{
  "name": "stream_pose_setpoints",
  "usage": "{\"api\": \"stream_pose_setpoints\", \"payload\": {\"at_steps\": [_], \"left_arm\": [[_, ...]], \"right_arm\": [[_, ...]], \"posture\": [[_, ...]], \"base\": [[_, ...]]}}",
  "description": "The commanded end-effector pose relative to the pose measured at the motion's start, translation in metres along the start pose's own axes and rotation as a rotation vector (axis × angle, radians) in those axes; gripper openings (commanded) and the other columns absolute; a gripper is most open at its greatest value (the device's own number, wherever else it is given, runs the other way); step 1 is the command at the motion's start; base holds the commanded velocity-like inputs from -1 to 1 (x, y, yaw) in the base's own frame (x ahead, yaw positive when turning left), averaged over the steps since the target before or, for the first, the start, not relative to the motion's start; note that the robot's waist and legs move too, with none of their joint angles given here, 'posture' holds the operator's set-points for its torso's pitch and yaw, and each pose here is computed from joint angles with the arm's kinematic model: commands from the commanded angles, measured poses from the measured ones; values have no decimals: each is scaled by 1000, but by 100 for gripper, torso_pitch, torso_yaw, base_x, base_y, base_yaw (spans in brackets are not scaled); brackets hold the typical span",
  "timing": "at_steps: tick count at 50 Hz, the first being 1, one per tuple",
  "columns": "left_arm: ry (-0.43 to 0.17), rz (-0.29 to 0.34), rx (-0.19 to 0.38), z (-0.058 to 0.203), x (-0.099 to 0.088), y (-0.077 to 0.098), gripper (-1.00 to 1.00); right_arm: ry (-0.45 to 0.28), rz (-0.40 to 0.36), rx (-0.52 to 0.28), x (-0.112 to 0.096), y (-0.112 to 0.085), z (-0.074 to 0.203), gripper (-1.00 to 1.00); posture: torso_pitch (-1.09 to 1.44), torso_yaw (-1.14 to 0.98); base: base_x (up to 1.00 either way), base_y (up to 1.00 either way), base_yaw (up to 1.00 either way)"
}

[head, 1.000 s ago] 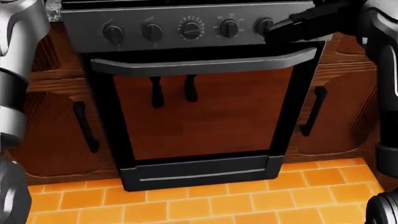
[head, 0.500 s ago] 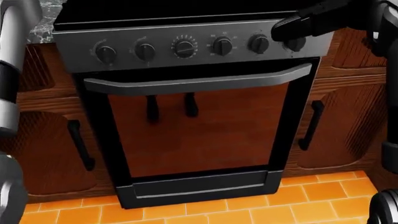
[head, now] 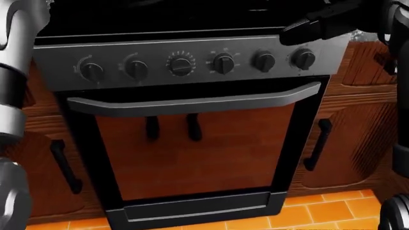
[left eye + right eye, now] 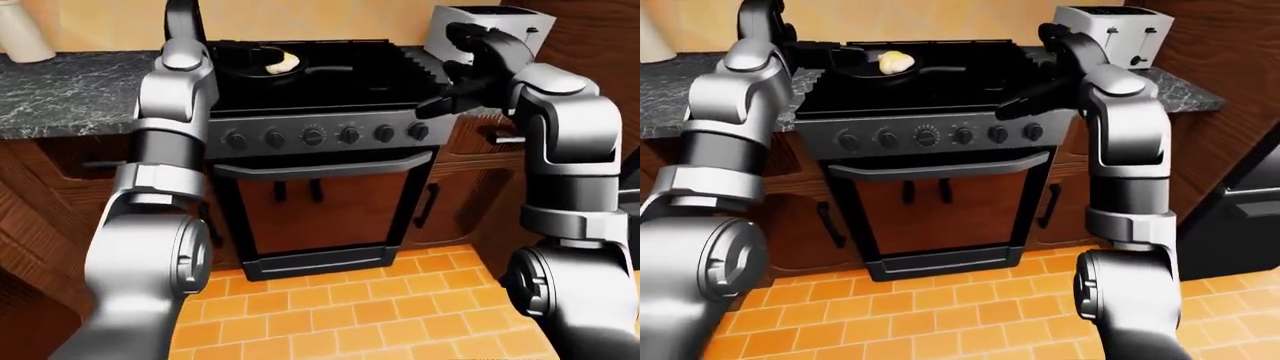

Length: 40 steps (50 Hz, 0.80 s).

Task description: Pick the chicken breast from the pan and place it on the plate.

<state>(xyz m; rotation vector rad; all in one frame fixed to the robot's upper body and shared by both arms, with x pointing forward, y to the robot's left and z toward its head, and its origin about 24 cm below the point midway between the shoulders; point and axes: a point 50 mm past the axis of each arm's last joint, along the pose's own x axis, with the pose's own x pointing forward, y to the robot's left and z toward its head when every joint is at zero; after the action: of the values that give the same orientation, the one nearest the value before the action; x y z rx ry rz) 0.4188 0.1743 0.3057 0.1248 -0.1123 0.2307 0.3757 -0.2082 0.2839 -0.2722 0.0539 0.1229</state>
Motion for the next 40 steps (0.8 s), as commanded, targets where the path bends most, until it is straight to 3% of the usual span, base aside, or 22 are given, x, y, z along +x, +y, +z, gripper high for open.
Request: {"api": "stream_pose_setpoints", "payload": {"at_steps": [1,40], "left_arm": [[-116,25,-23,33,-3,9,100],[-134,29,-17,39,-3,12,100]], "right_arm": [[-104,-5,-32,-6,0,27,100],[-101,13,-37,-5,2,27,100]], "posture": [[0,0],[0,0]], "base": [[27,0,0],[27,0,0]]}}
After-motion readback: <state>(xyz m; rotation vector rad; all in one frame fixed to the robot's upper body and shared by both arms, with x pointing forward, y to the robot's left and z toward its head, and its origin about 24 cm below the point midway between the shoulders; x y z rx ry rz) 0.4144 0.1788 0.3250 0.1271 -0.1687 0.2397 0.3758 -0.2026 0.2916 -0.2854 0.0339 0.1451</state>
